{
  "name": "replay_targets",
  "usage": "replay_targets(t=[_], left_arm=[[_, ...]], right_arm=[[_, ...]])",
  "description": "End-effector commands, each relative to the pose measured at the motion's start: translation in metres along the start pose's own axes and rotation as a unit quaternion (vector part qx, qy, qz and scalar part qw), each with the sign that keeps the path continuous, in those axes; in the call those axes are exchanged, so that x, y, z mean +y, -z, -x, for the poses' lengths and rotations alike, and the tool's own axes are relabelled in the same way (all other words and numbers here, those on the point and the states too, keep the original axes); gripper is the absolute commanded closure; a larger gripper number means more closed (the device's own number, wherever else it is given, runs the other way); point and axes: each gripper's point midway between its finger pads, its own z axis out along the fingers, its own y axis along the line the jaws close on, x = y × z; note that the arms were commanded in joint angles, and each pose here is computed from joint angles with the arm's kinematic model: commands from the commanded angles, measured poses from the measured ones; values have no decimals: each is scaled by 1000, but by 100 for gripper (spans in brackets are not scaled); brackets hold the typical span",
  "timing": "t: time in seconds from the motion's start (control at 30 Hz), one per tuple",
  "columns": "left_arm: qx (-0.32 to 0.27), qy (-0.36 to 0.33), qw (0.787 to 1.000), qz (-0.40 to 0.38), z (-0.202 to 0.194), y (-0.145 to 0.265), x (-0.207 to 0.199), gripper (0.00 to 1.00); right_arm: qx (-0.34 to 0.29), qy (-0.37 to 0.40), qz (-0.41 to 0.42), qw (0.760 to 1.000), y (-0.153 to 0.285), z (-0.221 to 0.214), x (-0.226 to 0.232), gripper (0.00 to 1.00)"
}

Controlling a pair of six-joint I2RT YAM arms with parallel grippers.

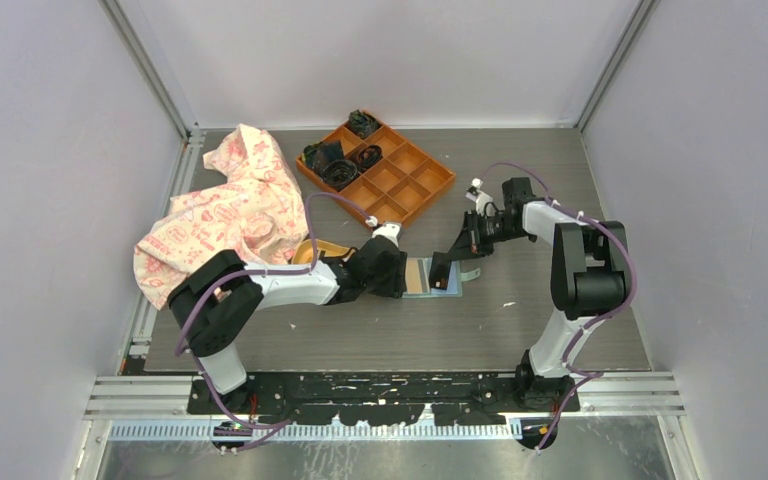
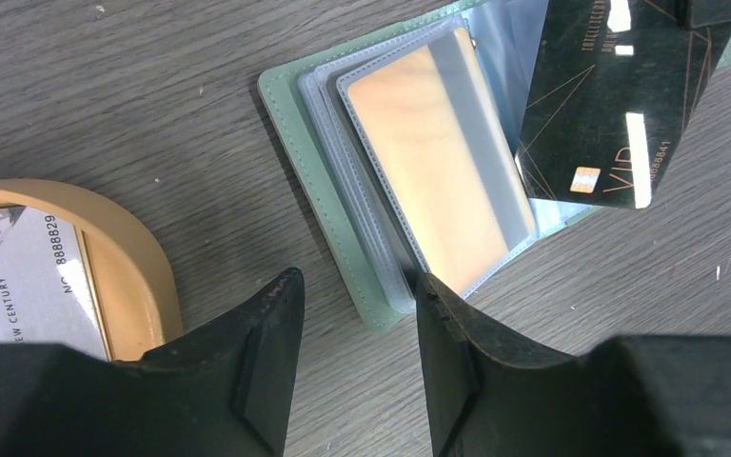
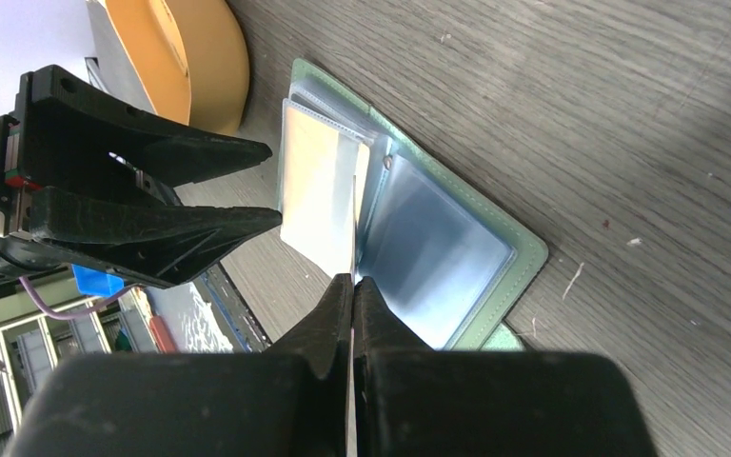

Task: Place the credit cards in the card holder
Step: Insert the credit card into the card slot.

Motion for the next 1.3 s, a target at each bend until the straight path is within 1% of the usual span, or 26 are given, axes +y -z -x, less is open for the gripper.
replay_targets(t=[0.0,0.27,0.97,1.27], left_arm=[[-29,-2,1000,-10,24,5,-9,53],[-31,-2,999,-9,25,8,-9,53],[-31,-1,999,-16,26,9,-11,52],[-24,12,999,-29,24,7,-10,52]], right_arm=[[-30,37,3,999,18,16,17,100],[-27,34,11,999,18,13,20,100],[-3,5,12,1000,0,5,6,100],[24,-21,26,999,-13,-4,3,100]])
